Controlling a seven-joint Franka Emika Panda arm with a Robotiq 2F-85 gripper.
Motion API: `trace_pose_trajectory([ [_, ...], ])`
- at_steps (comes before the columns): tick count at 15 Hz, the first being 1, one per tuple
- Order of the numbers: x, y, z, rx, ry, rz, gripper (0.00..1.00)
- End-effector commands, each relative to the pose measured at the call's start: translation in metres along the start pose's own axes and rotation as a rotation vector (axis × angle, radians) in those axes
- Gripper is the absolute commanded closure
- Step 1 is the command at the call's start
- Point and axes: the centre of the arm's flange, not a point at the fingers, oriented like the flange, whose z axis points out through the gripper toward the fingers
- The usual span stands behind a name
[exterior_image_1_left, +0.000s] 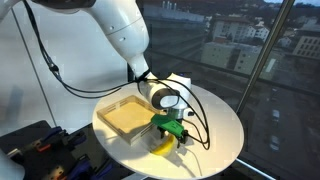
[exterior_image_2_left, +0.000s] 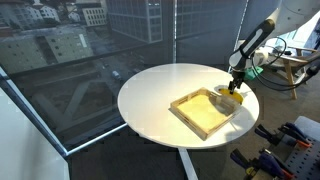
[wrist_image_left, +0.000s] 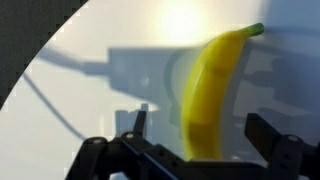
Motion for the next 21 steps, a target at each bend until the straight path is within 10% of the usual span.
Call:
trace_pose_trajectory([
  [1, 0.0003, 0.0041, 0.0033, -0.012, 0.006, -0.012, 0.00],
  [8, 0.0002, 0.0035, 0.0092, -0.010, 0.000, -0.011, 0.00],
  [17, 0.0006, 0.0048, 0.0072, -0.012, -0.004, -0.009, 0.83],
  [21, 0.0007, 0.0073, 0.0005, -0.013, -0.015, -0.003, 0.84],
])
